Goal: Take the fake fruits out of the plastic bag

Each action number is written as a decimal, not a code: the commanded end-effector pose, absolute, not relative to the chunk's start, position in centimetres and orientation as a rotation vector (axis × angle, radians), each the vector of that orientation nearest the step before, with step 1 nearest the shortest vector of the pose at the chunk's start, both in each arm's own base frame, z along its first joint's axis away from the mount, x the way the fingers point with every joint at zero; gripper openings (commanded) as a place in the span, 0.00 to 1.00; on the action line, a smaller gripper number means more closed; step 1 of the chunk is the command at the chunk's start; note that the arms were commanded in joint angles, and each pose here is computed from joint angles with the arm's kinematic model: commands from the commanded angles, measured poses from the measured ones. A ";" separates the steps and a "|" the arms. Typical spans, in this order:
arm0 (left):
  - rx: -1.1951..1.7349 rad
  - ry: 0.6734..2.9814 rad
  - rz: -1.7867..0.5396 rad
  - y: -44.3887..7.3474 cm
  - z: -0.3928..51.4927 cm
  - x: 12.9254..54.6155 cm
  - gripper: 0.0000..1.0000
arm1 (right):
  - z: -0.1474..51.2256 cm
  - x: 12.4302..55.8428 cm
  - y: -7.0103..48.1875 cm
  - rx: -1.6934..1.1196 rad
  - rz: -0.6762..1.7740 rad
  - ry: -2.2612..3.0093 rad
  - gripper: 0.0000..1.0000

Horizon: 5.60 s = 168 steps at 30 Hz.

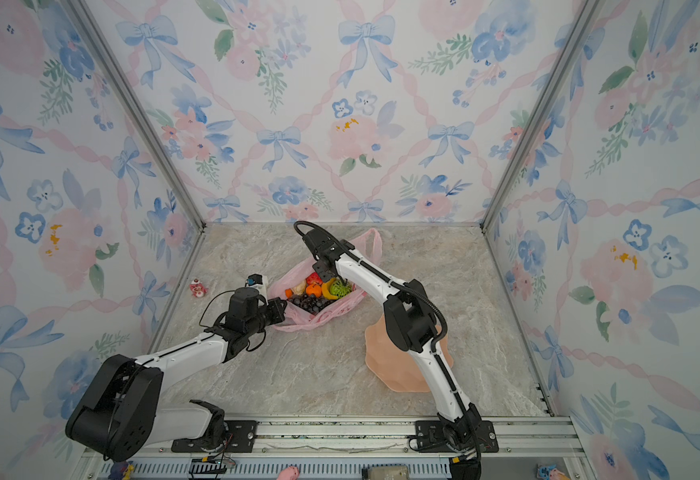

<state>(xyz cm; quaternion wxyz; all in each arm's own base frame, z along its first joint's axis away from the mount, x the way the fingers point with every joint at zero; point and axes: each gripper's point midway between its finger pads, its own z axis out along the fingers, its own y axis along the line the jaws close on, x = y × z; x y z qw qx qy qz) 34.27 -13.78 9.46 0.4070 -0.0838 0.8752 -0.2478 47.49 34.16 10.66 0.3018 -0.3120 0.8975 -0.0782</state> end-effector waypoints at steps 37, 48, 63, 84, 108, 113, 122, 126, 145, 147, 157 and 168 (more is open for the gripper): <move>-0.224 2.179 -0.643 -13.5 10.3 34.9 0.00 | 9.3 49.3 35.1 -0.896 -0.424 2.296 0.08; -0.230 2.179 -0.645 -13.6 10.2 35.1 0.00 | 13.5 48.2 34.0 -0.825 -0.306 2.295 0.01; -0.230 2.176 -0.653 -13.7 10.4 35.3 0.00 | 20.6 43.5 30.7 -0.697 -0.062 2.276 0.01; -0.227 2.170 -0.658 -13.8 10.8 35.7 0.00 | 24.1 33.3 18.0 -0.381 -0.067 2.352 0.00; -0.241 2.183 -0.656 -13.8 10.3 35.8 0.00 | 13.0 27.9 10.5 0.097 -0.165 2.452 0.00; -0.246 2.182 -0.658 -13.7 10.2 35.8 0.00 | 12.1 27.0 9.8 0.108 -0.204 2.449 0.01; -0.245 2.182 -0.661 -13.7 10.1 35.8 0.00 | 11.2 26.6 9.8 0.135 -0.226 2.448 0.10; -0.247 2.183 -0.660 -13.7 10.1 35.7 0.00 | 11.3 26.8 10.1 0.127 -0.232 2.448 0.20; -0.251 2.188 -0.660 -13.5 9.7 35.6 0.00 | 13.3 27.8 10.8 0.097 -0.218 2.414 0.47; -0.248 2.190 -0.665 -13.6 9.7 35.5 0.00 | 13.8 28.0 10.9 0.070 -0.221 2.410 0.49; -0.223 2.196 -0.682 -14.0 9.6 35.4 0.00 | 17.5 31.8 19.0 -0.111 0.126 2.410 0.58; -0.213 2.218 -0.671 -14.0 8.8 34.8 0.00 | 18.4 37.3 29.3 -0.241 0.421 2.434 0.60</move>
